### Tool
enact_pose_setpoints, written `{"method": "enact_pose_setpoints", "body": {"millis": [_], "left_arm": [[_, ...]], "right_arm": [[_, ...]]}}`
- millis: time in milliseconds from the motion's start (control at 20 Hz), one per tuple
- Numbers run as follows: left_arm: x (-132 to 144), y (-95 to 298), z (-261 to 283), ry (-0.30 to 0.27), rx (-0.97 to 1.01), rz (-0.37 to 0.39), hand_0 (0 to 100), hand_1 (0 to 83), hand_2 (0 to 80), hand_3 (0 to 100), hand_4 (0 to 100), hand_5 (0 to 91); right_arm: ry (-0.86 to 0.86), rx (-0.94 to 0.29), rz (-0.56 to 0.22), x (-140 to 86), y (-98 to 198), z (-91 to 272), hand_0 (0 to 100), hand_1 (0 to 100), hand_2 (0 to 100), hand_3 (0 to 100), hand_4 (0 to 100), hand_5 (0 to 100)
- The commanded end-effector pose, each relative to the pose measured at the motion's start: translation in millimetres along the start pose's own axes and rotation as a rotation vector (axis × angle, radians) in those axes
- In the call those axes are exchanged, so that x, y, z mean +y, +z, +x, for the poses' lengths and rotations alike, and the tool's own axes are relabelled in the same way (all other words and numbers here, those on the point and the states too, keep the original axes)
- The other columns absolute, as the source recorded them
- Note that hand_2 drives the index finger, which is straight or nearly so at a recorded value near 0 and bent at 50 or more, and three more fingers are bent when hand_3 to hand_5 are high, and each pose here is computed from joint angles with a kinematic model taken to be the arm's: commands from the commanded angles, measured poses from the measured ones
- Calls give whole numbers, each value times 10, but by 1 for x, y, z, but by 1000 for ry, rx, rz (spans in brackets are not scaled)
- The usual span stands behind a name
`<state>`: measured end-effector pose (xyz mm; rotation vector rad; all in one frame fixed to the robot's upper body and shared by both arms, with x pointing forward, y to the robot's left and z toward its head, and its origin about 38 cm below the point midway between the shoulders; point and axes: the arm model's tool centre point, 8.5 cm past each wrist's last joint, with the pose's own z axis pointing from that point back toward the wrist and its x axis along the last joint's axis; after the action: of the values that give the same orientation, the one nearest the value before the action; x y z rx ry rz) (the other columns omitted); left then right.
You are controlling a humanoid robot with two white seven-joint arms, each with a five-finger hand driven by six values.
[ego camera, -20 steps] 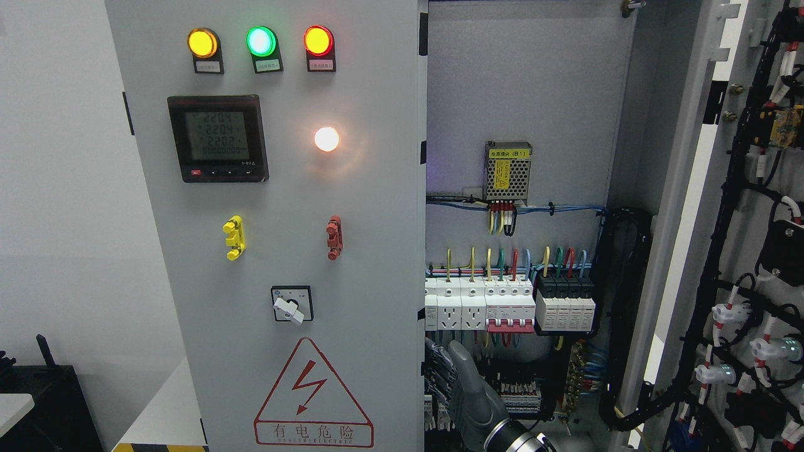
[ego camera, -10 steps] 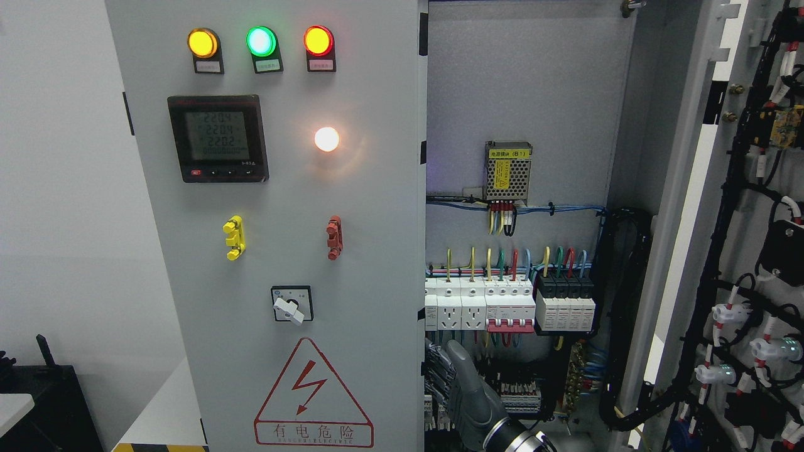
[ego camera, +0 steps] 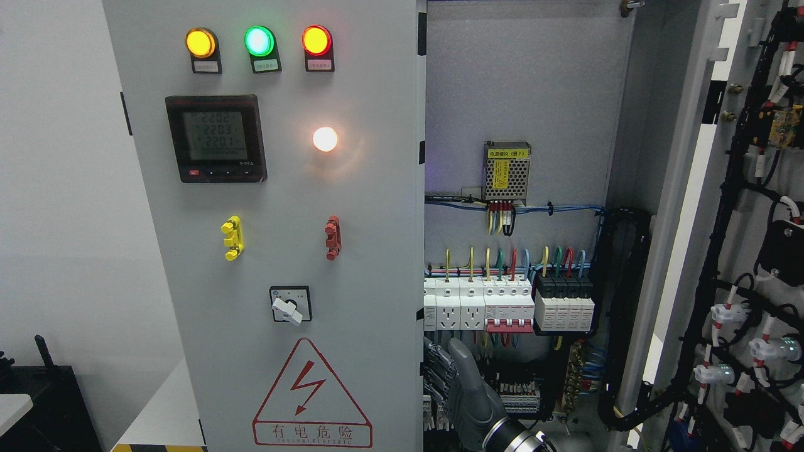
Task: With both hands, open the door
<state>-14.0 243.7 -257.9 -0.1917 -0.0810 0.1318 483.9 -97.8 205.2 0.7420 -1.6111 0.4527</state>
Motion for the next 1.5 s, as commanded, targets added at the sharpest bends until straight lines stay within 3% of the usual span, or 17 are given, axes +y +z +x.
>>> {"method": "enact_pose_setpoints", "body": {"millis": [0, 1452], "left_arm": [[-18, -2, -22, 15, 33, -29, 0, 0, 0, 0, 41, 0], [-17, -2, -22, 15, 33, -27, 0, 0, 0, 0, 42, 0]], "right_arm": [[-8, -4, 5, 1, 0, 0, 0, 0, 0, 0, 0, 0], [4, -43, 61, 17, 13, 8, 0, 0, 0, 0, 0, 0]]}}
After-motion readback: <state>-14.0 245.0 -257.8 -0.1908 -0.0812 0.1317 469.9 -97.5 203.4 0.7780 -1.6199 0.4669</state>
